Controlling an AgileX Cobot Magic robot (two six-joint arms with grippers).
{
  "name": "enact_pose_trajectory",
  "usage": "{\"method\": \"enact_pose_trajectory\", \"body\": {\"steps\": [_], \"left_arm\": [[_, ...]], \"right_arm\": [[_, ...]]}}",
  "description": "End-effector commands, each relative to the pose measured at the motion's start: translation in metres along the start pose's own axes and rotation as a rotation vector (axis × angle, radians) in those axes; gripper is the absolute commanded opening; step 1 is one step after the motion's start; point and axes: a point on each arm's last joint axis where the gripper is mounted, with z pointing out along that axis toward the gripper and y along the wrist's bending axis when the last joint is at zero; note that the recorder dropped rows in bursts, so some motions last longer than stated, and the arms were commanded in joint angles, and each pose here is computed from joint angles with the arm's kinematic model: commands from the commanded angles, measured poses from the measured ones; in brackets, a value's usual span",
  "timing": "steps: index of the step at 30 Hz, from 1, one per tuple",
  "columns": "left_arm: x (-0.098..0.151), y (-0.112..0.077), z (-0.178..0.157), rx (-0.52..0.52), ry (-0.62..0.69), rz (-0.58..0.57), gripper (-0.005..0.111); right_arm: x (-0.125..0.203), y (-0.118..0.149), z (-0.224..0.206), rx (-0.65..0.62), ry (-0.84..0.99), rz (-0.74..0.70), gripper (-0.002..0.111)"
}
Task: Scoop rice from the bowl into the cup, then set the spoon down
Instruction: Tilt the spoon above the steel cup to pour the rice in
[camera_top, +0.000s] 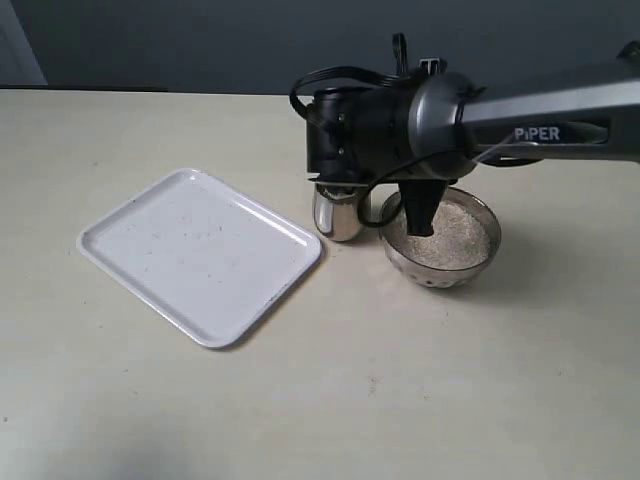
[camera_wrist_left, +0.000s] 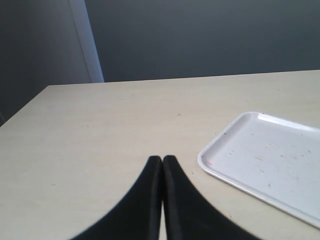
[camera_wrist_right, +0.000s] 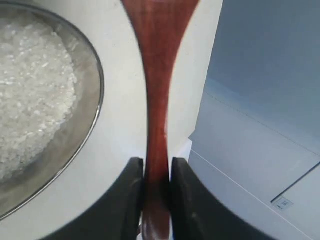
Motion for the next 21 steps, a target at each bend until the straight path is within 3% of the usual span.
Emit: {"method": "enact_pose_trajectory", "body": {"steps": [1,21], "left_arm": [[-0.0023,0.0002,-0.0006,0.000,-0.021,-0.001,0.001],[-0.0023,0.0002,-0.0006,0.000,-0.021,-0.001,0.001]], "right_arm": [[0.0031,-0.0036,-0.0030,0.013,-0.001,0.030,-0.001],[0.0031,-0.0037,-0.0040,0.013,-0.004,0.031,-0.001]]}}
